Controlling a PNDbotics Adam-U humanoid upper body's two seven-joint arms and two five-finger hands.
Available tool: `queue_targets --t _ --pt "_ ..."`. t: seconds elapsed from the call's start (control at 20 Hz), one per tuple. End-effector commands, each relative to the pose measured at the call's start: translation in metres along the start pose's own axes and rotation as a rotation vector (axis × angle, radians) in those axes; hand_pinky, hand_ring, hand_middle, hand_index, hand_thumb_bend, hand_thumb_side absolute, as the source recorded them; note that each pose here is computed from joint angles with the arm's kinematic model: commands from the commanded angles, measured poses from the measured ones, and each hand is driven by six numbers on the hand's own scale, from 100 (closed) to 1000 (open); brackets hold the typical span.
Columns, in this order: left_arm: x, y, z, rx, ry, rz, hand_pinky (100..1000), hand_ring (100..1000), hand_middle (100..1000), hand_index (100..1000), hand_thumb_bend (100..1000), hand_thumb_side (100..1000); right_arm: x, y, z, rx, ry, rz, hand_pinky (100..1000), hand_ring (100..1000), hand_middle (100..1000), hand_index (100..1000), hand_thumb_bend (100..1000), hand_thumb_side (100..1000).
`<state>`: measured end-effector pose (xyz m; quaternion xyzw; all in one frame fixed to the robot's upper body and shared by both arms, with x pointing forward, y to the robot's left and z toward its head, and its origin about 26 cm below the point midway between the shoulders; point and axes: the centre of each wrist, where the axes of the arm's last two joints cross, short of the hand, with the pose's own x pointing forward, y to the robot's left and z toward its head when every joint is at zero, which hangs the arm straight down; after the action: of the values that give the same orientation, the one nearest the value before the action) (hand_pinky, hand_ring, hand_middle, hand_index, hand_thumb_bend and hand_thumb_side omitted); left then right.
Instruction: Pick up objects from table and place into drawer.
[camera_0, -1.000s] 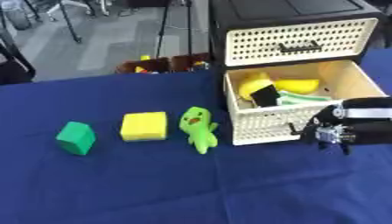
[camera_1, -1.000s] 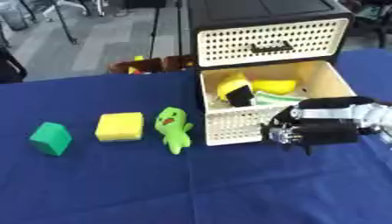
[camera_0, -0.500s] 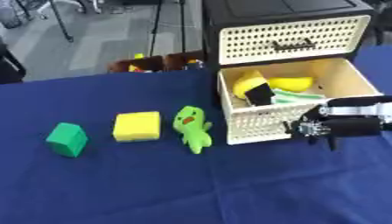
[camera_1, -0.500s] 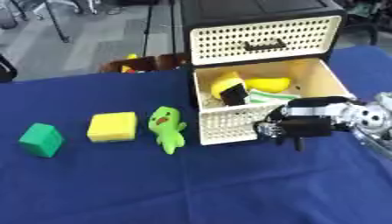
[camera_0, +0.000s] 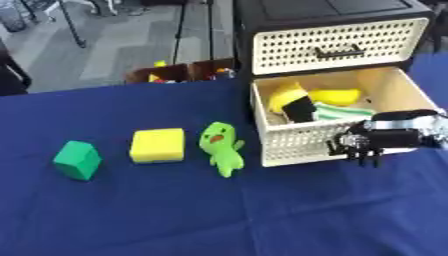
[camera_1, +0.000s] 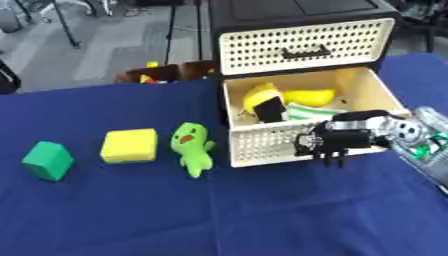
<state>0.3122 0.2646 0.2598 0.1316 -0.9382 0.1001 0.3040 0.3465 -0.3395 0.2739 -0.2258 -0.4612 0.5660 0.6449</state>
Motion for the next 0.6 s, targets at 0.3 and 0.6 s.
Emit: queue_targets --t 0.3,0.6 --pt "0.006 0.002 -0.003 0.009 -0.025 0.005 474 582 517 826 611 810 -0.015 -0.015 -0.011 -0.057 0.046 -0.038 597 788 776 806 100 1000" --pt "0.005 0.002 -0.002 0.007 -0.021 0.009 474 581 516 826 611 812 -0.018 -0.019 -0.018 -0.078 0.044 -0.049 596 788 779 808 100 1000"
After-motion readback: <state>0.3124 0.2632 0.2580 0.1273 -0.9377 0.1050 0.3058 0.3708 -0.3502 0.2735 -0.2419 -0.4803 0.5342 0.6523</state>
